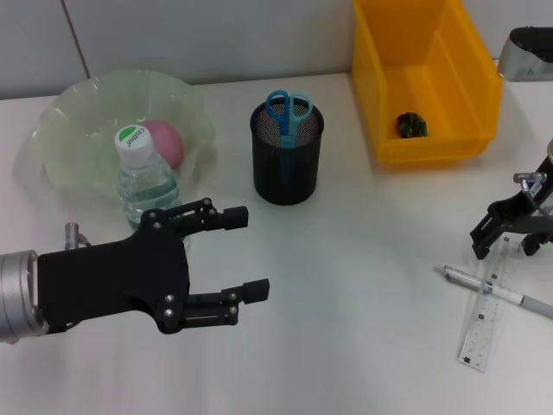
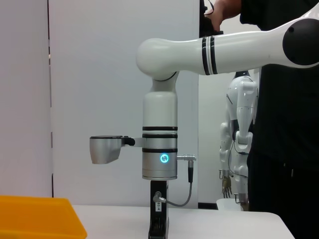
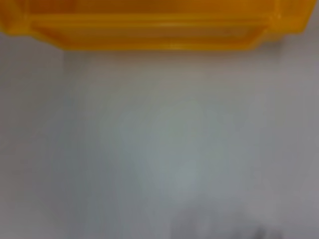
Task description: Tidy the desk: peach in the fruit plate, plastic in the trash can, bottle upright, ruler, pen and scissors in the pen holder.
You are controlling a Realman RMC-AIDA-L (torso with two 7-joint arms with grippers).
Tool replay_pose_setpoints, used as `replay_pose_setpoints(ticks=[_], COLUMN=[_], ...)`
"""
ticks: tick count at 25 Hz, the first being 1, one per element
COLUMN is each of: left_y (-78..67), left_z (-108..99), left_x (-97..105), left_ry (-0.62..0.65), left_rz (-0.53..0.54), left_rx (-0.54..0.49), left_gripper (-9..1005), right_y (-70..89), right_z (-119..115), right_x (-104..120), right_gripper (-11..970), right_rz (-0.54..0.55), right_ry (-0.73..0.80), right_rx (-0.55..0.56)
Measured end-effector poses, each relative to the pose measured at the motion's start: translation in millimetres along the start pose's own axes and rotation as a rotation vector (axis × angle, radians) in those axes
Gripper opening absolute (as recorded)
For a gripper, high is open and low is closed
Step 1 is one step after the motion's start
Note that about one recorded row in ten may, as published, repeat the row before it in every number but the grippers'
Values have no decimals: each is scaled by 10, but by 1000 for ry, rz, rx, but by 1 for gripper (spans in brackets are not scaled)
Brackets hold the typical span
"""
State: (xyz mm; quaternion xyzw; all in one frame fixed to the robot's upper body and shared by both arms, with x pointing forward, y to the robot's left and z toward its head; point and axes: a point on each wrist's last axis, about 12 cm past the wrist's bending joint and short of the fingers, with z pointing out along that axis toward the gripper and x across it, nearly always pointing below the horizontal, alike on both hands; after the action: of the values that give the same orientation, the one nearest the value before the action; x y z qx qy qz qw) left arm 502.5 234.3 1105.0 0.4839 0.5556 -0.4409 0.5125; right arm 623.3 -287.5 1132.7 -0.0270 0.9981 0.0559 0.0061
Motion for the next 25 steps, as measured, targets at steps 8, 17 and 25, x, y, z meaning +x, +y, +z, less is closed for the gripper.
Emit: replay_pose_setpoints(ticks=[8, 17, 25], left_y=[-5, -4, -4], left_z=[-6, -9, -9], left_x=[-5, -20, -21], left_ry=[-2, -2, -2], left_rz=[1, 9, 10], left_rx=[5, 8, 8], left_gripper=[807, 807, 807], right_y=[33, 58, 65], right_z=[18, 19, 12], right_x=[8, 3, -4], right_gripper=[659, 576, 476], right_rz=[-16, -22, -24], right_ry=[11, 14, 12], right_rx=[14, 14, 14])
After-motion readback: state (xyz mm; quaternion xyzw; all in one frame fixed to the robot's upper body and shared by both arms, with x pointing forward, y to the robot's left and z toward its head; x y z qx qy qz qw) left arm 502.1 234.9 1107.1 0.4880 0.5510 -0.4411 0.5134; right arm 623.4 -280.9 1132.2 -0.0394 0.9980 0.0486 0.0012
